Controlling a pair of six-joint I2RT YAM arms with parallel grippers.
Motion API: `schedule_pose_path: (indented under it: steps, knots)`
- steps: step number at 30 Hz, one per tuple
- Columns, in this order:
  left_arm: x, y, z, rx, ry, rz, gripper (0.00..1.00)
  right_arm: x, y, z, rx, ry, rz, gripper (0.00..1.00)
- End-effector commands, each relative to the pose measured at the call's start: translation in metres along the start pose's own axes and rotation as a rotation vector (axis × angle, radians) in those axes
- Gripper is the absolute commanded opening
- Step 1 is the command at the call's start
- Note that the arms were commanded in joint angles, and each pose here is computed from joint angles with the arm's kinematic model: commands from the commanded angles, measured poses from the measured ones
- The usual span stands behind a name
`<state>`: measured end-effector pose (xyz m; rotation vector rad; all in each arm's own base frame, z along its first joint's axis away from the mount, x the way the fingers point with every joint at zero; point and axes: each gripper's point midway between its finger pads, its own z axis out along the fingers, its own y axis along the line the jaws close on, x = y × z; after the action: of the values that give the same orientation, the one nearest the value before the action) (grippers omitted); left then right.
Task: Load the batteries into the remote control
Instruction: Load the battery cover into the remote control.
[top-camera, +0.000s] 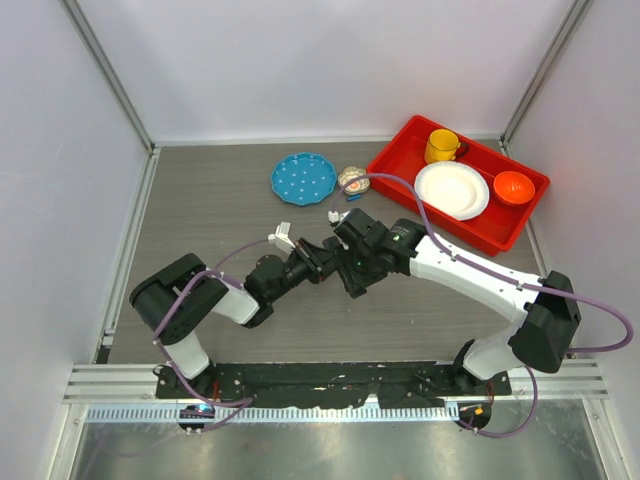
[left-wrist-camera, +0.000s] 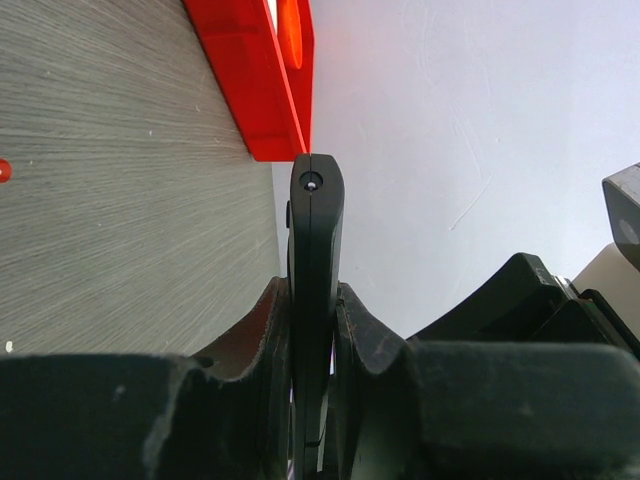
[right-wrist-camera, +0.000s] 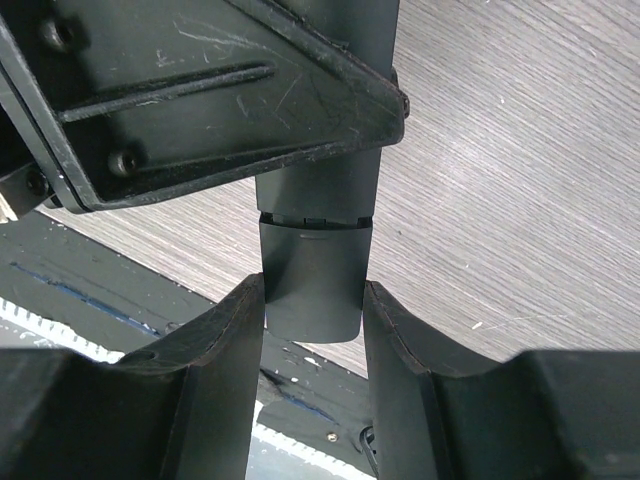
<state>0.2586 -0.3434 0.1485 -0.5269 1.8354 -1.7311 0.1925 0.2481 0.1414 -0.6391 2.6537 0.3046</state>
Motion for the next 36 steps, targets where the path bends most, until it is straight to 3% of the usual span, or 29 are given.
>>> schedule_pose_path:
  steps: [1,36]
  knots:
    - [0.000,-0.079,-0.005,0.306,0.016,0.008,0.00,-0.003,-0.023,-0.006,0.109,-0.023,-0.031,0.11]
    - [0.020,-0.099,-0.016,0.363,0.134,-0.007,0.00,-0.005,-0.035,-0.001,0.181,-0.006,-0.085,0.09]
